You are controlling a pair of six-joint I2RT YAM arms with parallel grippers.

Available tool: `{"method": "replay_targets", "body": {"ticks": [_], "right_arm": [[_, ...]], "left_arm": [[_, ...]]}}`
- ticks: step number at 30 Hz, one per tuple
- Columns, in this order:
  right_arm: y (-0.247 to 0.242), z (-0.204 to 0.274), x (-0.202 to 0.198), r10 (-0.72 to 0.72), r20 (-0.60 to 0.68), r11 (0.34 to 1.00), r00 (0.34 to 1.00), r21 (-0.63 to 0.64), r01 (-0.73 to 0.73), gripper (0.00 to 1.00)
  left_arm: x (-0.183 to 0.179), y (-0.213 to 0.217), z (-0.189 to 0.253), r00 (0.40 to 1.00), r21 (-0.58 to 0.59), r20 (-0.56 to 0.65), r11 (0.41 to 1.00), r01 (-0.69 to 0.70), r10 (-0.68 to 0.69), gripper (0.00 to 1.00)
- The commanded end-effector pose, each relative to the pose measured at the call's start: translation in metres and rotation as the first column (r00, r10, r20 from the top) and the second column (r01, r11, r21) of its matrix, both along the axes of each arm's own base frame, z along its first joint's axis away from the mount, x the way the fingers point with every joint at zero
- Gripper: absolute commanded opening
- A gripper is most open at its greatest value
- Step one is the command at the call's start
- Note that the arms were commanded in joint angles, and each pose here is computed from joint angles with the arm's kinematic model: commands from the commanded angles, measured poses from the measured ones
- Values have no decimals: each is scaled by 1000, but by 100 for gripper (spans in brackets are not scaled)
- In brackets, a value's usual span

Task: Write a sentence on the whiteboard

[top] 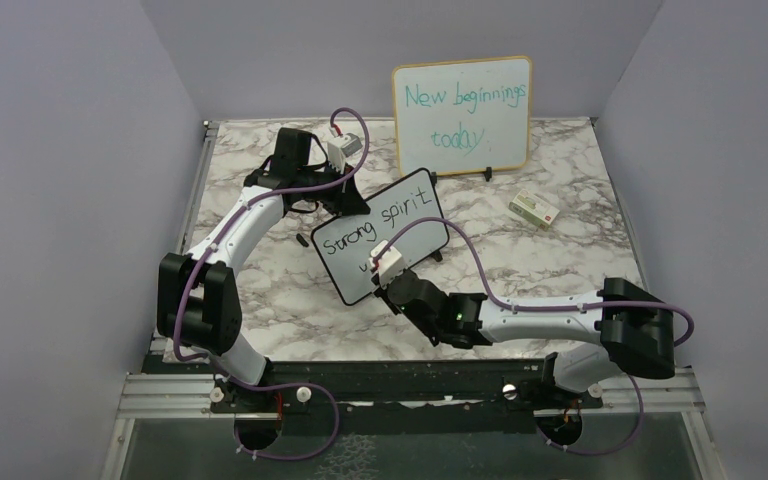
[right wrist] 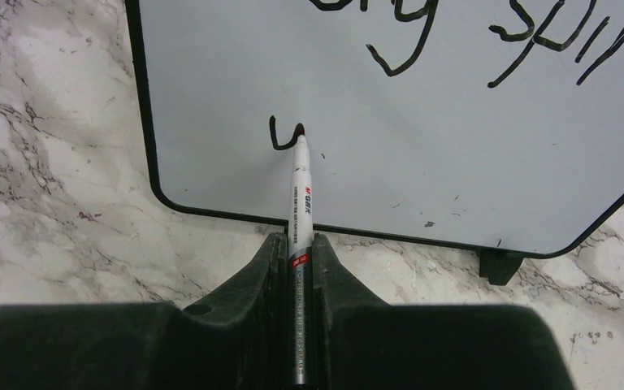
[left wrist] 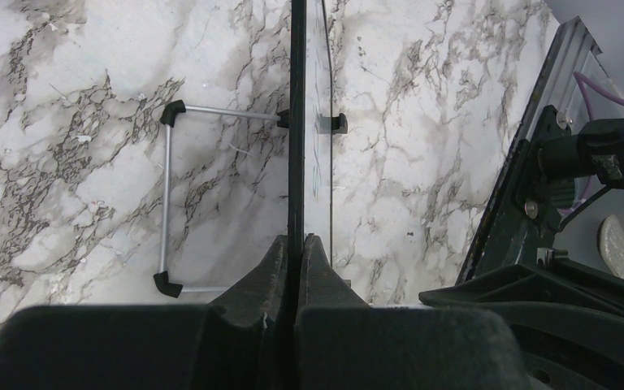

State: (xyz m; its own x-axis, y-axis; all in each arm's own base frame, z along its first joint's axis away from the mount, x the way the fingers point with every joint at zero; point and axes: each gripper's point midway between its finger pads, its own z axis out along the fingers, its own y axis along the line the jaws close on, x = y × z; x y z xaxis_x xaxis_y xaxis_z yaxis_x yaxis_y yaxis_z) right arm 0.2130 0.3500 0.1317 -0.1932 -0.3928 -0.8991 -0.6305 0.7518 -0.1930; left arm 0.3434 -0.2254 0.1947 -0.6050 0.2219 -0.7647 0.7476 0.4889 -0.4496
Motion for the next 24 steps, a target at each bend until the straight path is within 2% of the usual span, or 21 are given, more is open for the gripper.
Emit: {"method": "replay_targets", "body": {"ticks": [1, 17, 24], "right_arm": [[-7, -5, 1, -39, -16, 999, 999, -20, 39, 1], [-15, -12, 1, -60, -21, 997, 998, -44, 59, 1], [-8, -1, 7, -60, 17, 998, 998, -21, 60, 0]], "left_arm": [[-6, 8, -29, 999, 91, -40, 996, -21, 25, 0], [-6, 7, -29, 999, 87, -42, 996, -17, 21, 0], [-6, 7, -28, 999, 85, -41, 996, -15, 19, 0]]}}
